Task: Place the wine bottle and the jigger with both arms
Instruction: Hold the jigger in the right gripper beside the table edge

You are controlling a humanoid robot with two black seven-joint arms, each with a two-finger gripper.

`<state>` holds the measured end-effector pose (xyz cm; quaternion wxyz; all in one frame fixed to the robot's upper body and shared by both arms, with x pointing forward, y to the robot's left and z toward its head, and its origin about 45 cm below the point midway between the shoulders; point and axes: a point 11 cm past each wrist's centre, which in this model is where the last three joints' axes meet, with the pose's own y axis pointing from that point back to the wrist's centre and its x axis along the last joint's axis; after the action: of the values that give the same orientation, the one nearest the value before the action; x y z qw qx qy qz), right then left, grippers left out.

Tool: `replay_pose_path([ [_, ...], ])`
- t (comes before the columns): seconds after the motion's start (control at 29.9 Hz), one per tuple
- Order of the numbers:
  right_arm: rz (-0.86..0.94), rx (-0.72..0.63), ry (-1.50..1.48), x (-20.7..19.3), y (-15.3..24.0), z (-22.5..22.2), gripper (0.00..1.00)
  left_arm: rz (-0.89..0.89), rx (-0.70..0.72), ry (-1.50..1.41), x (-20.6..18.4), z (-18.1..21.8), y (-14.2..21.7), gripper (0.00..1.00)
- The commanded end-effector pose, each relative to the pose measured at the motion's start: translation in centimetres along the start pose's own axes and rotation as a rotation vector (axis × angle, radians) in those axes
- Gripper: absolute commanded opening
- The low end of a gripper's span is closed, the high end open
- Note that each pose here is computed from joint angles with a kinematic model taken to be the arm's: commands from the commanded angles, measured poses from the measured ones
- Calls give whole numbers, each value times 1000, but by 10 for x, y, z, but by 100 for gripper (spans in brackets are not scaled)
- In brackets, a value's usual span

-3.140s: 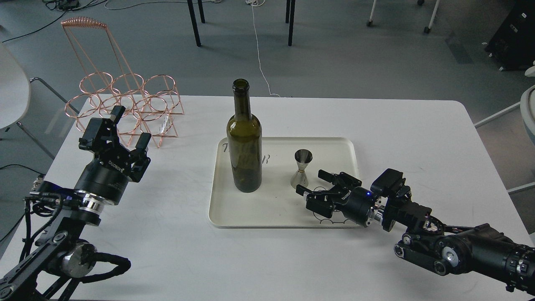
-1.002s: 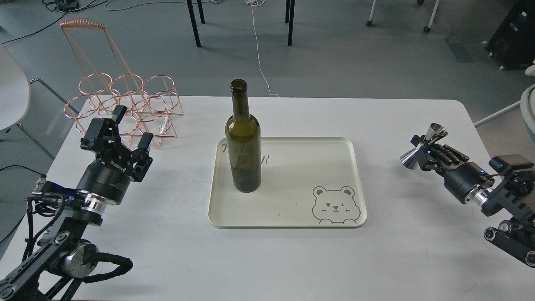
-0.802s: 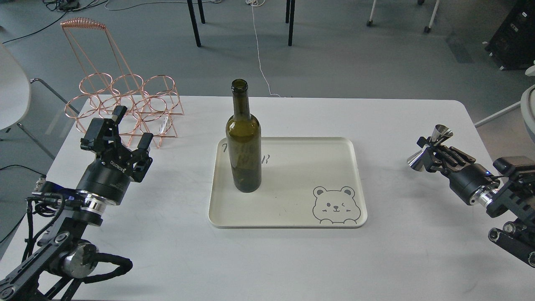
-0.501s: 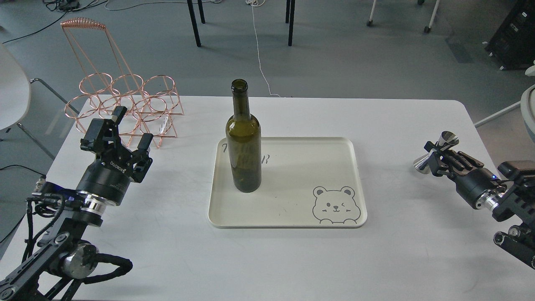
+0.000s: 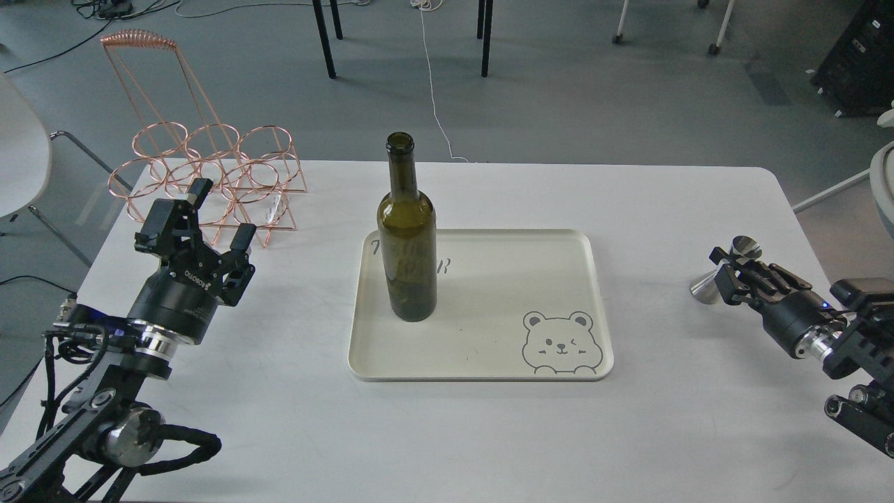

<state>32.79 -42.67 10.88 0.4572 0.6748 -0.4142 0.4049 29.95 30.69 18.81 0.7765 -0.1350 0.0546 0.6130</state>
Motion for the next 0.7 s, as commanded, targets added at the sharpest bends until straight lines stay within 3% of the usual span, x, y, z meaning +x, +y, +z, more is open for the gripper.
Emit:
replay_pose_path([
  [0.0, -4, 8, -5, -2, 0, -3, 72, -1, -1, 0, 0, 0, 0, 98],
  [0.17, -18, -2, -11, -6, 9, 2, 91, 1, 0, 1, 0, 0, 0, 98],
  [0.53, -105, 30, -11, 8, 78, 9, 95, -2, -2, 0, -1, 1, -1, 98],
  [0.67, -100, 103, -61, 28, 90, -18, 95, -5, -10, -6, 0, 4, -4, 98],
])
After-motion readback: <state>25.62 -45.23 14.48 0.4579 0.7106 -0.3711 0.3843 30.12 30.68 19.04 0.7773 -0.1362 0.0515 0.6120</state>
